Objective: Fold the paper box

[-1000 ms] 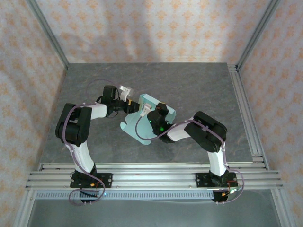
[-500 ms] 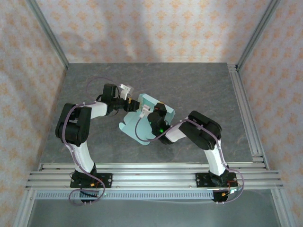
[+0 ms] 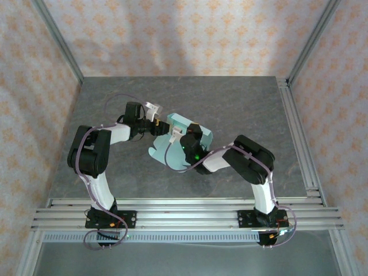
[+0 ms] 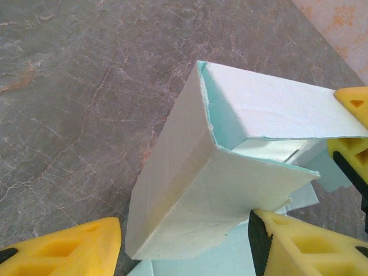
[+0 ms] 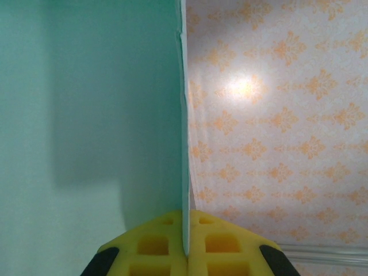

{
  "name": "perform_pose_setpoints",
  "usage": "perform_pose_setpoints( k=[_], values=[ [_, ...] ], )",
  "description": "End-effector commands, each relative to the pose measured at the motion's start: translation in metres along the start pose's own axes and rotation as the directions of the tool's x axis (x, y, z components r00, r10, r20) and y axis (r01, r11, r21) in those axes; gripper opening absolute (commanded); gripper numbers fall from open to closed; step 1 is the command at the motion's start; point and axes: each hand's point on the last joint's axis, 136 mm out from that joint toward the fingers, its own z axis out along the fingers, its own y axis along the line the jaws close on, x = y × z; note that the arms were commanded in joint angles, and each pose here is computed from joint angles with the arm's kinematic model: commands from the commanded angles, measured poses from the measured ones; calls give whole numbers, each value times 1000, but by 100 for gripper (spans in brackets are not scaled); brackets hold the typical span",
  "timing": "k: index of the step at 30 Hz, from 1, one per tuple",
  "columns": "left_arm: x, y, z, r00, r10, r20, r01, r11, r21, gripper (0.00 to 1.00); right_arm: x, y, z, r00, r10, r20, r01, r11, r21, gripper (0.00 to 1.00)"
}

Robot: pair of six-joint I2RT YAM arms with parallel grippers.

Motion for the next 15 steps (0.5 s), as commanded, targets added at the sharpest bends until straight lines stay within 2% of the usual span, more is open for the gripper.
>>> perform_pose_setpoints(
  k=[1, 11, 15],
  values=[
    [-10, -6, 7, 999, 30, -11, -30, 999, 43, 62, 4, 4, -2, 999, -24, 21, 25, 999, -42, 0],
    [-9, -21, 10, 996, 74, -48, -68, 991, 116, 63, 9, -1, -7, 996, -40, 80, 47, 995, -92, 0],
    [6, -22, 18, 992, 83, -97, -70, 989, 133, 63, 11, -6, -3, 995, -53, 81, 59, 995, -78, 0]
  ],
)
